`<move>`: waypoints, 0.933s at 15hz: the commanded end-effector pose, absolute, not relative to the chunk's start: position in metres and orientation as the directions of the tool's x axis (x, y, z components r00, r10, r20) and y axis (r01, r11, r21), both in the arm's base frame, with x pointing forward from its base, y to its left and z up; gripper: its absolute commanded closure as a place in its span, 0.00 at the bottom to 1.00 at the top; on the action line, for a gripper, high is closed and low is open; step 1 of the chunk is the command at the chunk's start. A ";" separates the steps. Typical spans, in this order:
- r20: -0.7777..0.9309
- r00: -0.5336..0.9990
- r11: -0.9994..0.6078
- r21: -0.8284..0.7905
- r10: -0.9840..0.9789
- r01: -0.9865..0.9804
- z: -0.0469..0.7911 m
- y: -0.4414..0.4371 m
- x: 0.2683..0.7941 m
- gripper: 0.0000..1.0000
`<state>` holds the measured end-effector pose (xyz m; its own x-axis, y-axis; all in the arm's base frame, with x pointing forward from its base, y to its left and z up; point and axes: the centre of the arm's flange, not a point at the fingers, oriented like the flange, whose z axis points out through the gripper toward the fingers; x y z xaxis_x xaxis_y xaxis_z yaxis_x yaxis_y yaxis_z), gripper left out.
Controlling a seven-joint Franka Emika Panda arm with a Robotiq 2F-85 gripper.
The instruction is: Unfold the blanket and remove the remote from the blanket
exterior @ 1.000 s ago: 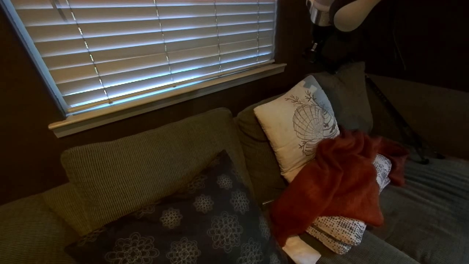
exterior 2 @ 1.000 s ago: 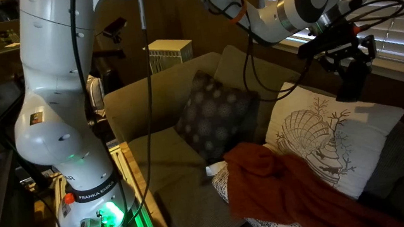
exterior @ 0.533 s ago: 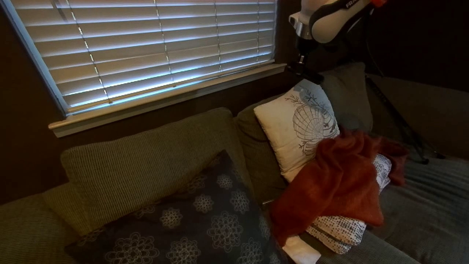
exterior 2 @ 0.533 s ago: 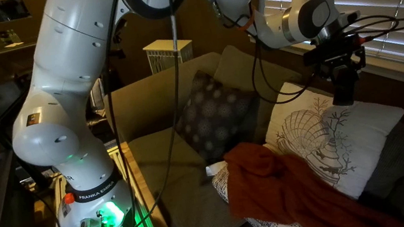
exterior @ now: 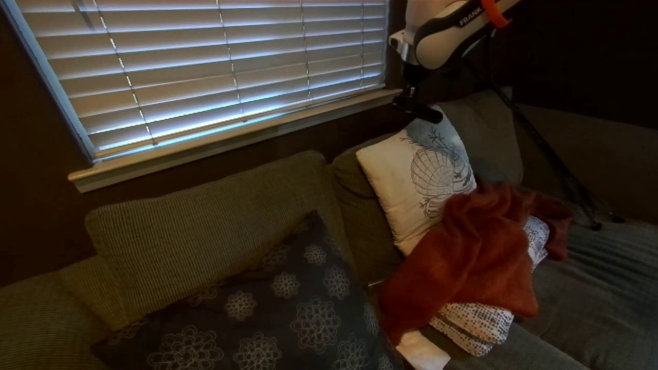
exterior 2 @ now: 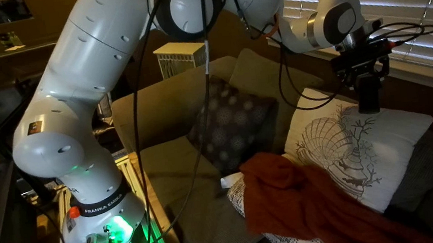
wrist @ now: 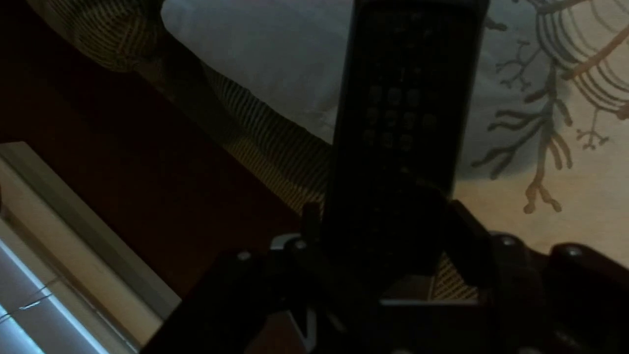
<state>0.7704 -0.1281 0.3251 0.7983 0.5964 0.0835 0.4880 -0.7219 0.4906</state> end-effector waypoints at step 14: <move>0.043 0.740 -0.688 0.408 0.671 0.600 0.288 -0.103 0.812 0.62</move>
